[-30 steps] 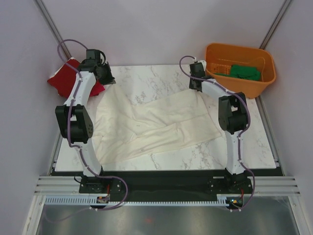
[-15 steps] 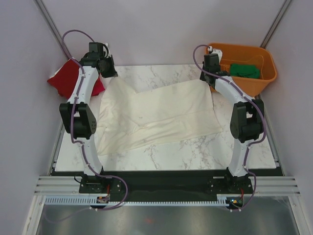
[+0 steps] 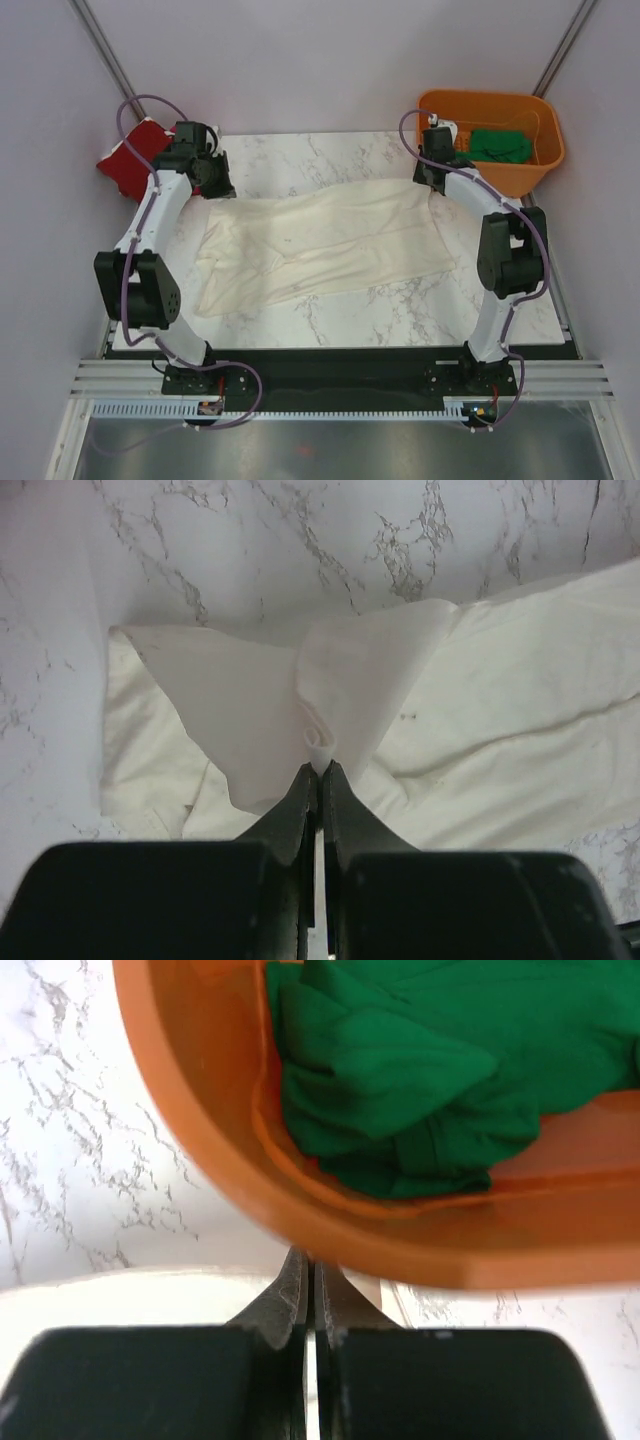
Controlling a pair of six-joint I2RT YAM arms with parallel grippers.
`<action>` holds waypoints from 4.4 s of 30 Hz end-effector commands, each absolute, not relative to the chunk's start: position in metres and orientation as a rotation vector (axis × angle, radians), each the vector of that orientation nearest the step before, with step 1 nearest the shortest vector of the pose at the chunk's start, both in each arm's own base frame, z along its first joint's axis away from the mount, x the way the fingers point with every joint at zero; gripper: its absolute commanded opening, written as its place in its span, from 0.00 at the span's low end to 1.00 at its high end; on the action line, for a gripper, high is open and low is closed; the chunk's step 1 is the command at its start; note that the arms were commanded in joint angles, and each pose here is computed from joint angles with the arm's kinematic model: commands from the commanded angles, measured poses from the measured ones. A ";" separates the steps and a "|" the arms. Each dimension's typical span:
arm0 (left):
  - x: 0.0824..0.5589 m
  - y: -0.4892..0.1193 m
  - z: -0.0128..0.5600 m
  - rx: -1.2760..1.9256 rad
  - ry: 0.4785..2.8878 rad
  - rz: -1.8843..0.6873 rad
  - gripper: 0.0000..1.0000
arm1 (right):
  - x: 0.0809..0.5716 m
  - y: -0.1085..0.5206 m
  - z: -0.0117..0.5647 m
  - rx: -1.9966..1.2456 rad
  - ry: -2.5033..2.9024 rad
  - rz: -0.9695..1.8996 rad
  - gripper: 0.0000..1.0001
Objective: Fold and stack the t-shirts
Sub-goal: Fold the tshirt
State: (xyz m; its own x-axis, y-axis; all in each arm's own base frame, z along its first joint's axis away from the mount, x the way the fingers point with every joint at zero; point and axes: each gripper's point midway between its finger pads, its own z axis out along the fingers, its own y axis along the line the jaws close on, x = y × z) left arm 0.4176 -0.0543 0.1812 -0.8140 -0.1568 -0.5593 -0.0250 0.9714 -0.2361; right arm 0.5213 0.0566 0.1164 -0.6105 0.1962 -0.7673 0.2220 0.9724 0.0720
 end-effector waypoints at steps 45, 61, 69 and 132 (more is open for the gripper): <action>0.202 -0.066 0.153 -0.309 2.627 -0.429 0.10 | 0.333 0.002 0.089 0.512 2.298 -0.199 0.66; 0.275 -0.071 0.143 -0.274 2.744 -0.303 0.35 | 0.359 0.022 0.093 0.461 2.299 -0.072 0.98; 0.242 -0.034 0.081 -0.516 2.846 0.023 0.66 | 0.375 0.040 0.118 0.343 2.263 -0.055 0.98; 0.617 -0.227 0.117 0.236 2.265 -0.511 1.00 | 0.096 0.329 0.101 -0.138 2.562 0.962 0.93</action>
State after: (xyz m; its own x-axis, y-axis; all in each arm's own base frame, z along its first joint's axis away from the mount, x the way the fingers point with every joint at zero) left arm 0.5912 -0.2141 0.0529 -0.8180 -0.0335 -0.5742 0.1884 0.9277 -0.3224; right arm 0.0744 0.3219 0.0751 -0.9598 -0.0328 -0.2788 -0.2196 0.7063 0.6730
